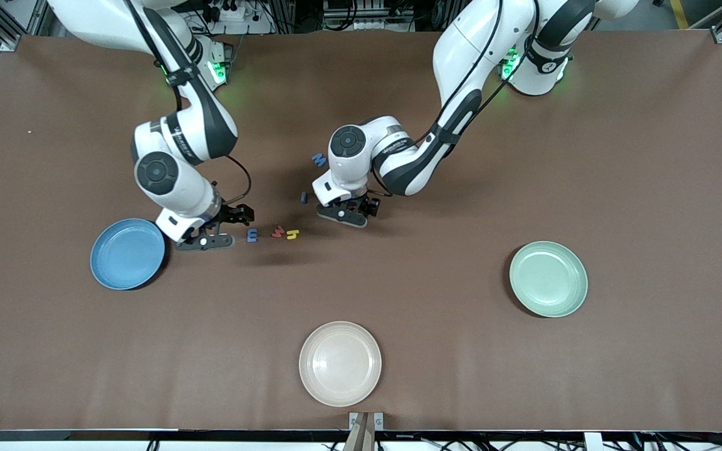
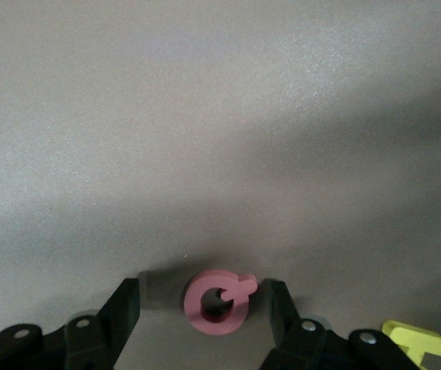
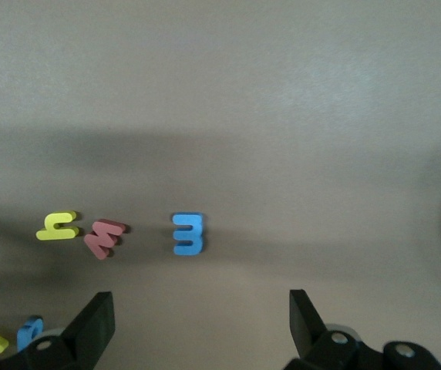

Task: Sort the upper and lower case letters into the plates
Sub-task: 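Drop the pink Q on the green plate while the right gripper grasps the m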

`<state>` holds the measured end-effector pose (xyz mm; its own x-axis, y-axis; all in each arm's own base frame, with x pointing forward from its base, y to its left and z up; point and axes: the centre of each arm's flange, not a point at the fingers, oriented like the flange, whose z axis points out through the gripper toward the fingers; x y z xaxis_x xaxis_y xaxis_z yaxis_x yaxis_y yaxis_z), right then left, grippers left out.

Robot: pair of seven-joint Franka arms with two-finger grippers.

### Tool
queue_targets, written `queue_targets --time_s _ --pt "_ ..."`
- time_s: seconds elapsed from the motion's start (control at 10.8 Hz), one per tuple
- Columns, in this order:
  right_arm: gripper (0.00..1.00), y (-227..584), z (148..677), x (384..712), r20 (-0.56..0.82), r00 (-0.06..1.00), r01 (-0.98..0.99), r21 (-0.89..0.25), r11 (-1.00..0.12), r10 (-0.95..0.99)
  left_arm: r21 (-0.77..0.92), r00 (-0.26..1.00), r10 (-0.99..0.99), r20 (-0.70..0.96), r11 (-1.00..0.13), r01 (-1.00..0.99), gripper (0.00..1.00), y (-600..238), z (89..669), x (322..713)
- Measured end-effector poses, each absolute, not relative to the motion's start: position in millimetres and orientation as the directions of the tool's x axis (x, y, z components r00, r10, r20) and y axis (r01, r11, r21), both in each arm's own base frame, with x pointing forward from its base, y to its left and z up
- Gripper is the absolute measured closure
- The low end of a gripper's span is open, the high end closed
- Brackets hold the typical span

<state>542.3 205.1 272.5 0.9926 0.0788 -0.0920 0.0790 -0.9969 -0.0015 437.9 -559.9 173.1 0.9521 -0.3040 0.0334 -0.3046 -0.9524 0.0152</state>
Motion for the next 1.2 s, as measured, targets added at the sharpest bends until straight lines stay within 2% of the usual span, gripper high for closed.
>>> queue_targets --time_s 0.18,0.28,0.37,0.46,0.65,0.83,1.01,1.2 --pt "0.00 218 256 541 -0.072 0.994 0.076 -0.007 -0.997 0.077 0.014 0.952 -0.303 0.032 -0.953 -0.304 0.43 -559 172 438" --pt "0.00 223 247 540 -0.065 0.995 0.075 -0.010 -0.997 0.075 0.014 0.953 -0.302 0.034 -0.953 -0.303 0.44 -559 172 439" --pt "0.00 226 239 539 -0.059 0.995 0.076 -0.012 -0.997 0.077 0.014 0.953 -0.301 0.038 -0.953 -0.301 0.59 -559 174 441" --pt "0.00 226 233 538 -0.052 0.996 0.076 -0.015 -0.997 0.077 0.014 0.954 -0.298 0.040 -0.954 -0.299 0.64 -558 175 443" --pt "0.00 226 220 535 -0.034 0.996 0.078 -0.021 -0.997 0.079 0.015 0.963 -0.260 0.066 -0.965 -0.261 0.64 -548 184 464" --pt "0.00 229 208 532 -0.033 0.996 0.084 -0.023 -0.996 0.085 0.008 0.980 -0.174 0.102 -0.984 -0.175 0.64 -508 223 518" --pt "0.00 224 197 526 -0.017 0.996 0.090 -0.019 -0.996 0.090 -0.022 0.989 -0.077 0.125 -0.997 -0.074 0.64 -434 282 581" --pt "0.00 216 185 517 -0.006 0.996 0.091 -0.015 -0.996 0.091 -0.068 0.993 -0.042 0.115 -0.997 -0.034 0.64 -348 324 628"
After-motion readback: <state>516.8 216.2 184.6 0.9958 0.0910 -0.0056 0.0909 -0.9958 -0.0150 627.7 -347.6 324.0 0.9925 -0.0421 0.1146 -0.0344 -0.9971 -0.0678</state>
